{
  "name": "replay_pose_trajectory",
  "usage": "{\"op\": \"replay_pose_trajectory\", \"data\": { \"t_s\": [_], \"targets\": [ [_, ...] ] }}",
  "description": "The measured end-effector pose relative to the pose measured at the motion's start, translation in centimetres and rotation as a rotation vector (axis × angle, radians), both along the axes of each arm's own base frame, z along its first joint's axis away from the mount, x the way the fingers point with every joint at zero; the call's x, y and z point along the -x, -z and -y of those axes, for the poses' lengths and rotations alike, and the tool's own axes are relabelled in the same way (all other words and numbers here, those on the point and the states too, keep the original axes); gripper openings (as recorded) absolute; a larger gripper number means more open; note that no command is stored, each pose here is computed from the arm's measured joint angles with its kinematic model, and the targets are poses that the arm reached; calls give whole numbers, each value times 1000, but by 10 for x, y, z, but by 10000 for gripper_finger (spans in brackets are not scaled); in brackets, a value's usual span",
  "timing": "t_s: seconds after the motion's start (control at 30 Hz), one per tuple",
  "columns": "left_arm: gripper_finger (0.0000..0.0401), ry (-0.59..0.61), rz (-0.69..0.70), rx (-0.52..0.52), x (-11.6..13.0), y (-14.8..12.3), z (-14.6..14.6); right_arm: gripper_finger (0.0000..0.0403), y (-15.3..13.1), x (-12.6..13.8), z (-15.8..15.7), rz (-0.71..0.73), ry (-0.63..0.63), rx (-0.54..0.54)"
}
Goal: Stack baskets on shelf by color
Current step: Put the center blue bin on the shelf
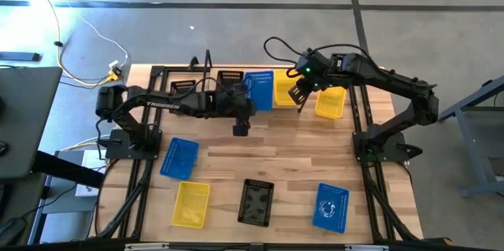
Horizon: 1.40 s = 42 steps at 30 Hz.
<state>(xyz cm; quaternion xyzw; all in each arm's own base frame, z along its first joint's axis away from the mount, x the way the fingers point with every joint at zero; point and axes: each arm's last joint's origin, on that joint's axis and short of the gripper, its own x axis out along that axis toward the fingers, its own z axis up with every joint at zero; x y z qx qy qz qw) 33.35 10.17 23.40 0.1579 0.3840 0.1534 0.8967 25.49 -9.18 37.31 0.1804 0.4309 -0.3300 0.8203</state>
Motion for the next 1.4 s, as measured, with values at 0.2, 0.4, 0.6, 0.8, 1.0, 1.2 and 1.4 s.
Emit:
{"op": "replay_pose_trajectory", "data": {
  "t_s": [0.2,0.4,0.6,0.8,1.0,1.2,1.4],
  "targets": [
    [0,-13,15,39,3,4,-20,89,0,0,0,3,9,-4],
    [0,15,19,79,7,8,-34,89,0,0,0,7,18,-9],
    [0,12,-7,106,5,21,-43,89,0,0,0,11,28,-14],
    [0,37,-7,137,3,27,-45,89,0,0,0,9,25,-18],
    [0,26,-16,141,3,32,-49,89,0,1,0,6,25,-20],
    [0,11,-23,149,4,36,-56,89,1,2,-1,-13,27,-27],
    [0,9,-27,154,4,39,-57,89,2,2,-1,-16,25,-28]
  ]
}}
